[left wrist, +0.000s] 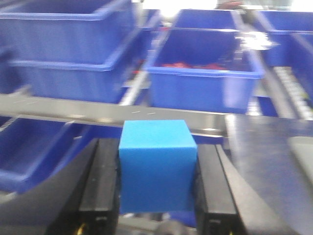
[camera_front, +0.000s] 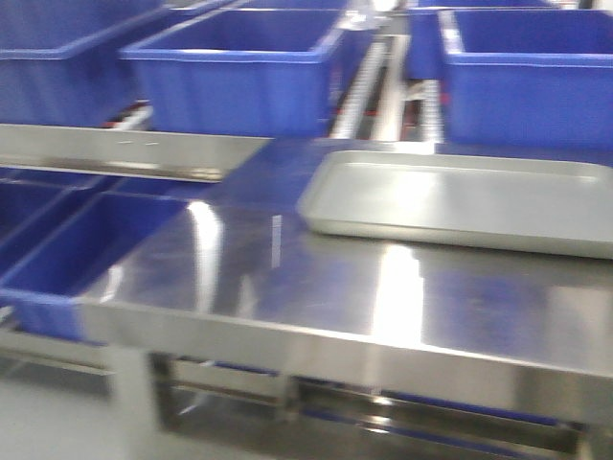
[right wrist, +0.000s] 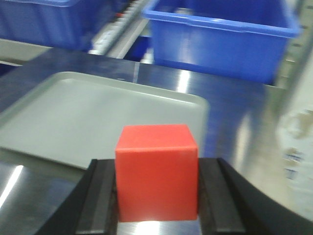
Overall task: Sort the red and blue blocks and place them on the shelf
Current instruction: 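Drive the base away from the table holding both cubes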
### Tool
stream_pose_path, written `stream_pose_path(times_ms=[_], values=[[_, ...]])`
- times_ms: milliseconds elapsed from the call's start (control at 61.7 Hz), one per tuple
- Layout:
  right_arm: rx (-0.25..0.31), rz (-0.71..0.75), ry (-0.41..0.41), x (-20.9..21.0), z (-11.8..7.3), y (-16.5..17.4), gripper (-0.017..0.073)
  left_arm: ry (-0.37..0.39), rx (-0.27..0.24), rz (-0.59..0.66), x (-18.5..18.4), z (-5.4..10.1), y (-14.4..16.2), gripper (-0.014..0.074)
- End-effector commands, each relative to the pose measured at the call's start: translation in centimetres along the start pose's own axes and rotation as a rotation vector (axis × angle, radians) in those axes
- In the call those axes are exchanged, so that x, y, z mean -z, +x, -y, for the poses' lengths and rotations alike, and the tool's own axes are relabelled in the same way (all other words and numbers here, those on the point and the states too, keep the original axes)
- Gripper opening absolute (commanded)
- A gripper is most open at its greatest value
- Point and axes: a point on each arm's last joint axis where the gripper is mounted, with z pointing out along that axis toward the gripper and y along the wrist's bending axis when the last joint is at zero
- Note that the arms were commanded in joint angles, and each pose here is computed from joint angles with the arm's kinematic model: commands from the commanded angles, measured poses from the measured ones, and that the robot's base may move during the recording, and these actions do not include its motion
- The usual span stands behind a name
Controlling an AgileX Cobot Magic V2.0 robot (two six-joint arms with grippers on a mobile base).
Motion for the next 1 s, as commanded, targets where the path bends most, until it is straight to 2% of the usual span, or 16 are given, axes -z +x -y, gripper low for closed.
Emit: stream_pose_path(times_ms=[0, 988], values=[[0.009, 0.114, 0.003, 0.23, 0.01, -1.71, 0.0331, -0.019, 0.003, 0.118, 0.12, -0.15, -1.79, 0.0123], [0.009, 0.114, 0.003, 0.23, 0.01, -1.71, 0.0331, -0.019, 0.003, 0.118, 0.12, -0.15, -1.79, 0.0123]])
